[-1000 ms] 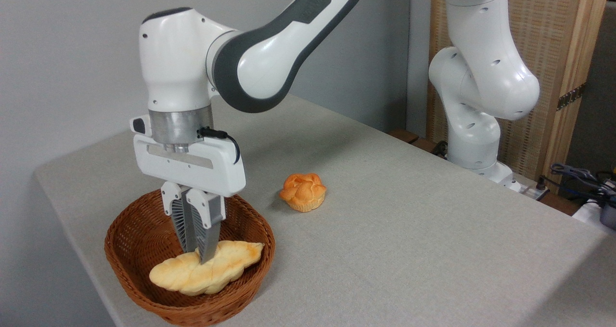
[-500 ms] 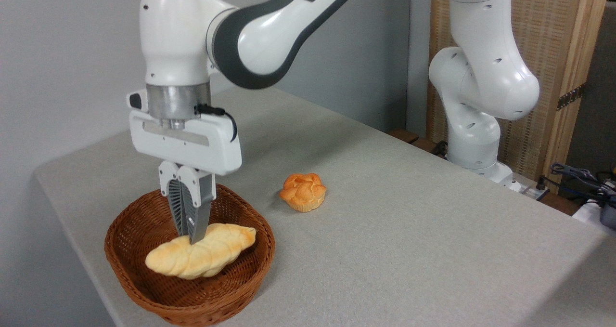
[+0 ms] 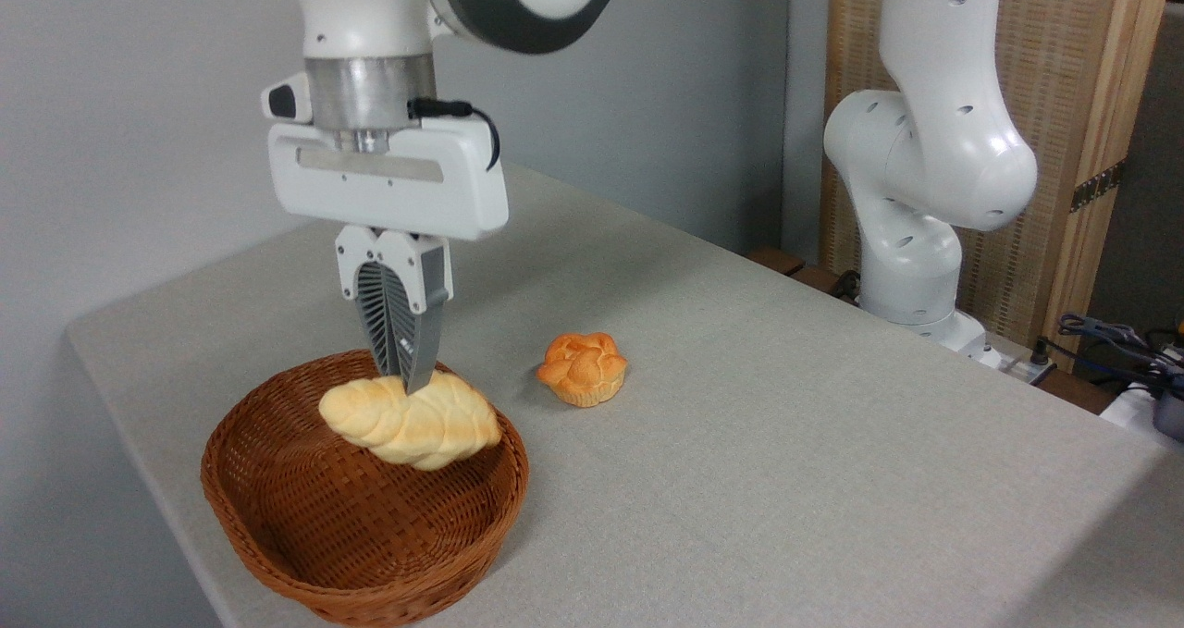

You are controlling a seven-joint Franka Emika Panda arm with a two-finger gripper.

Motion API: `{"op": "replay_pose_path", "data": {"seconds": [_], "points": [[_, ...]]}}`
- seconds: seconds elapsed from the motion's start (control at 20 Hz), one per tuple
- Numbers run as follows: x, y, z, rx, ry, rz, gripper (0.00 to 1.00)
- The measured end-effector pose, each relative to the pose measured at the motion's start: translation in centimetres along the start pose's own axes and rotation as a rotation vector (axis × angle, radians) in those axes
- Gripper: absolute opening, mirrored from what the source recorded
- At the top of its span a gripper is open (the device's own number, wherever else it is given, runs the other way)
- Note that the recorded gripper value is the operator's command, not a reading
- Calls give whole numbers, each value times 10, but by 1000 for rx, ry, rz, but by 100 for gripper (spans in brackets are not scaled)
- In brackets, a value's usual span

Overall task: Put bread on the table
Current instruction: 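Carry the bread beside the basket and lower it onto the table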

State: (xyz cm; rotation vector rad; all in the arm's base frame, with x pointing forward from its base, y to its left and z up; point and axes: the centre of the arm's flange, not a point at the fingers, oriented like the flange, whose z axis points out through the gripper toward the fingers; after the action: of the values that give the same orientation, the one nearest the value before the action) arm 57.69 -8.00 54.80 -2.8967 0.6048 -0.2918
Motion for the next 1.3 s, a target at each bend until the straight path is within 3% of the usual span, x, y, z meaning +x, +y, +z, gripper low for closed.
{"op": "replay_pose_path", "data": {"seconds": [0.35, 0.45, 0.75, 0.85, 0.9, 0.95, 1.05, 1.1, 1.3], "points": [[-14, -2, -17, -7, -43, -8, 4], [-21, -2, -16, -18, -88, 32, 12], [-62, -19, -1, -173, -192, 216, 17], [-81, -25, 3, -224, -217, 253, 37], [-89, -24, 7, -244, -235, 263, 62], [-95, -21, 11, -261, -256, 272, 77], [-102, -12, 23, -286, -290, 299, 95], [-104, -8, 28, -297, -299, 309, 100], [-102, 7, 34, -361, -281, 344, 100]]}}
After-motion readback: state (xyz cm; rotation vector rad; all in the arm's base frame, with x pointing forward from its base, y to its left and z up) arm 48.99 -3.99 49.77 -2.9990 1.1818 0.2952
